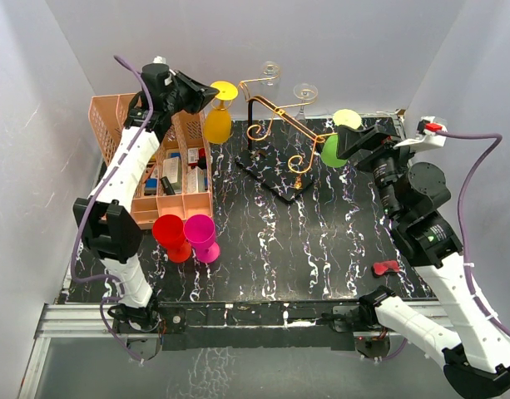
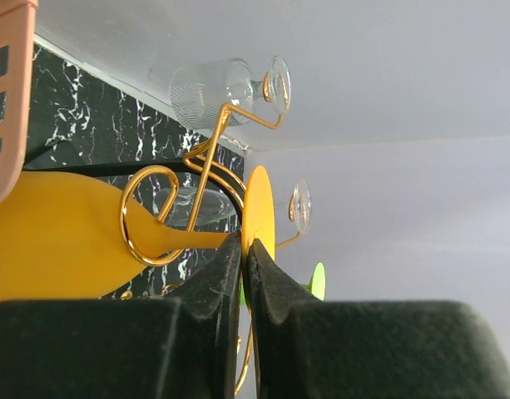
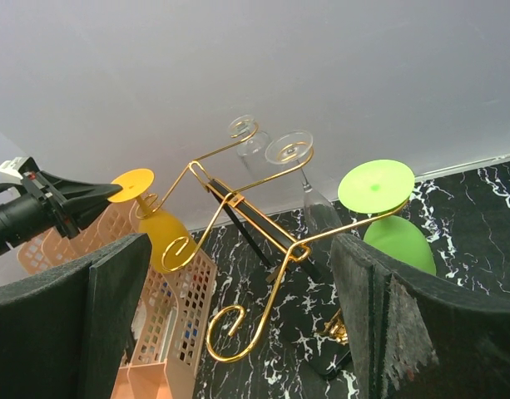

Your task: Take the wine glass off the wine glass rack

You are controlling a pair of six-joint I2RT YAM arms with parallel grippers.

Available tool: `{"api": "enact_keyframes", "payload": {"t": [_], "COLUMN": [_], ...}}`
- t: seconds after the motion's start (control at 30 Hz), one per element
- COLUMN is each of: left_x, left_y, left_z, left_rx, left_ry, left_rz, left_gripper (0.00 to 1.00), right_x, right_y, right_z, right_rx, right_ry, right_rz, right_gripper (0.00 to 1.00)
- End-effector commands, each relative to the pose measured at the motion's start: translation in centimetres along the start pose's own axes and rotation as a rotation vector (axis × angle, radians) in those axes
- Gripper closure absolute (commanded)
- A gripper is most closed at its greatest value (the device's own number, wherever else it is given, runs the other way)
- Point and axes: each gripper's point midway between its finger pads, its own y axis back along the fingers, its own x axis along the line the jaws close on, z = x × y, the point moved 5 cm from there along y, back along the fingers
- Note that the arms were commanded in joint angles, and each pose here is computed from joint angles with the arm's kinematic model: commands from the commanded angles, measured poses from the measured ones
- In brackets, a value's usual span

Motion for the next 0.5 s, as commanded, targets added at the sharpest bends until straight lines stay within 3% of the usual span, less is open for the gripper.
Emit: {"api": "enact_keyframes", "payload": {"t": [0.0, 0.47], "left_x": [-2.6, -3.1], "left_y": [0.0, -2.0], "left_z": [0.8, 1.7], "left_rx": [-0.007, -0.024], "left_ry": [-0.023, -0.025], "left_rz": [-0.089, -0.101], "left_gripper": [1.0, 1.0], "right_x": [0.3, 0.1], "right_y": [0.2, 0.4], "right_z": [1.9, 2.1], "right_rx": [-0.075, -0.082], "right_ry": [-0.009, -0.001], "right_rz": [0.008, 0.0], "right_gripper": [0.01, 0.01]}}
